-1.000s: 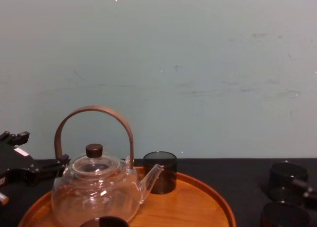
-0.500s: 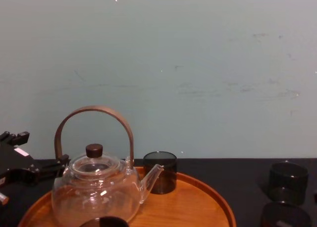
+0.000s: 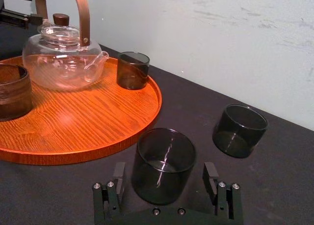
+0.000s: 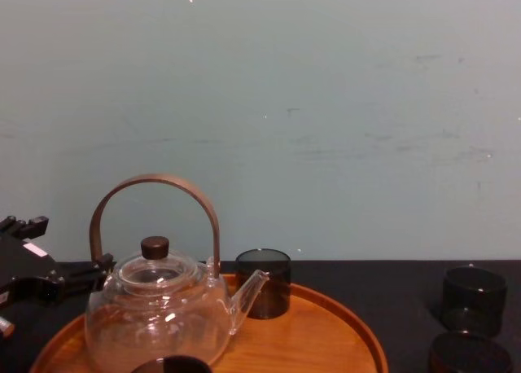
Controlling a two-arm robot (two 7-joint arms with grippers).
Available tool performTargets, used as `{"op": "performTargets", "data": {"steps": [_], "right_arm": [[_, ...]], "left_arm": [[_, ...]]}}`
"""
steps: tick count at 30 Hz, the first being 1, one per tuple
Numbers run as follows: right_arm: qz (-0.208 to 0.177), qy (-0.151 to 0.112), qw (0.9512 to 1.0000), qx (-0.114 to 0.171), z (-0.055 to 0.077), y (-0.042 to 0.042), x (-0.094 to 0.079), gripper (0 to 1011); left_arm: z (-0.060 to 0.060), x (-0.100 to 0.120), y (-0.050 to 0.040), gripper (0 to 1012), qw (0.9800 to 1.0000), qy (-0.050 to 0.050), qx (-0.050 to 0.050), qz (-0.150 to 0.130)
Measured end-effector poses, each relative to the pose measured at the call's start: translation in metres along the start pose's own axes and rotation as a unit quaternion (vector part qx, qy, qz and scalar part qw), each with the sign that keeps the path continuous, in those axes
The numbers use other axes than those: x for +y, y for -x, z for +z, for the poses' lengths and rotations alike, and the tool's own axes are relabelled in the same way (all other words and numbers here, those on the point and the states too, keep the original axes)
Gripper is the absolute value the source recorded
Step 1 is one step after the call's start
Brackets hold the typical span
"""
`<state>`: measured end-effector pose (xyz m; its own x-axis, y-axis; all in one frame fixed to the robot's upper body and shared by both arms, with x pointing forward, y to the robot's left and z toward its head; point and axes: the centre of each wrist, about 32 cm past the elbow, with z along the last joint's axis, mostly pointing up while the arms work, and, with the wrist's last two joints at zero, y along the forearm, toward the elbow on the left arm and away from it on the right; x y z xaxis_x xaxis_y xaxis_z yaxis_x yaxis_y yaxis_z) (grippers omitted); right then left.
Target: Pick up the glass from the table and place it on the tray.
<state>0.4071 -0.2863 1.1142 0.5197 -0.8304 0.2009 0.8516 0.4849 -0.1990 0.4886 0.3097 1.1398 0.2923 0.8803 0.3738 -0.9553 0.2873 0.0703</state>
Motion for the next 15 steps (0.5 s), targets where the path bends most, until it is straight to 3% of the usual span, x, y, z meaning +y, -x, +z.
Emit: {"op": "performTargets", "data": {"steps": [15], "right_arm": [[0.002,0.013,0.9998,0.013,-0.0089,-0.0015,0.0059,1002]], "left_arm": [[0.0,0.0,0.0,1010,1.0,0.0,0.0,0.0]]}}
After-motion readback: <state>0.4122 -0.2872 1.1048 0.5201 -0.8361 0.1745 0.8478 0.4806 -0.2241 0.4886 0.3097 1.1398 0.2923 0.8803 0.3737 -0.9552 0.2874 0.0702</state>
